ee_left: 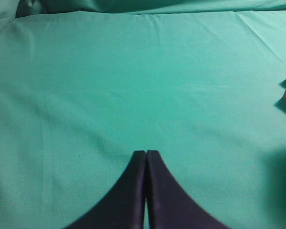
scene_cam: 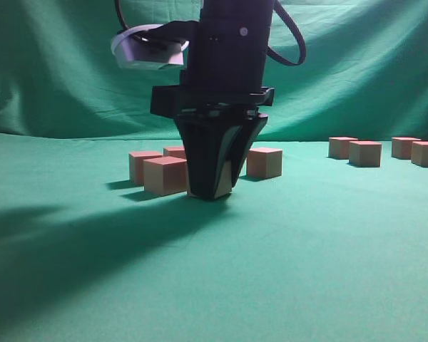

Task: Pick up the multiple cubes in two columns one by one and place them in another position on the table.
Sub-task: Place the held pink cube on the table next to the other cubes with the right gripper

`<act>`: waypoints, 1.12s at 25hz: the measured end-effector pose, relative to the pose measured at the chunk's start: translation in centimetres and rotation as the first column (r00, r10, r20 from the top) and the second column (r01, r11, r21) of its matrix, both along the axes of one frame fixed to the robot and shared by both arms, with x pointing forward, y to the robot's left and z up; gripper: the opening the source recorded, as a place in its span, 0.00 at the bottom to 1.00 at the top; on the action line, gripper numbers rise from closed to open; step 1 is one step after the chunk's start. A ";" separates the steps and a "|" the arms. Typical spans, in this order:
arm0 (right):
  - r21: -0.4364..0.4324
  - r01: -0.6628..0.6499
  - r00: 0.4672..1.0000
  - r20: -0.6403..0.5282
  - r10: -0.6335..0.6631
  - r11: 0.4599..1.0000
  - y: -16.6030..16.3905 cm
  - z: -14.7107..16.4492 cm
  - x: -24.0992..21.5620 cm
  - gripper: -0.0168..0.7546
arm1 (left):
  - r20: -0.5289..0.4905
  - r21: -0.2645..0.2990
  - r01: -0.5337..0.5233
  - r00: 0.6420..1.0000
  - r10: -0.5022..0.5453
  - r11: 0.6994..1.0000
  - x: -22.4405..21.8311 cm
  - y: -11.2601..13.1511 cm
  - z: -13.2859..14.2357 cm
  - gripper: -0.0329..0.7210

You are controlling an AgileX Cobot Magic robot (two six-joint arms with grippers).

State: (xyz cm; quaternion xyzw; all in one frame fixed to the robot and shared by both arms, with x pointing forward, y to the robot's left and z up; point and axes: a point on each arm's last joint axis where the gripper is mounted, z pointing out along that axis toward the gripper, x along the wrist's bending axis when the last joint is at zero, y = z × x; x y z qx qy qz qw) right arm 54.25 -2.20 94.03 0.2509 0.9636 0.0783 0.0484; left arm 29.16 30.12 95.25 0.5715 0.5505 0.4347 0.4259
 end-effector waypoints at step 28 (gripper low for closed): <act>-0.044 0.004 0.997 -0.078 -0.008 0.999 0.3 2.5 0.0 0.86 | 0.000 0.000 0.000 1.000 0.000 1.000 0.0 0.0 0.0 0.04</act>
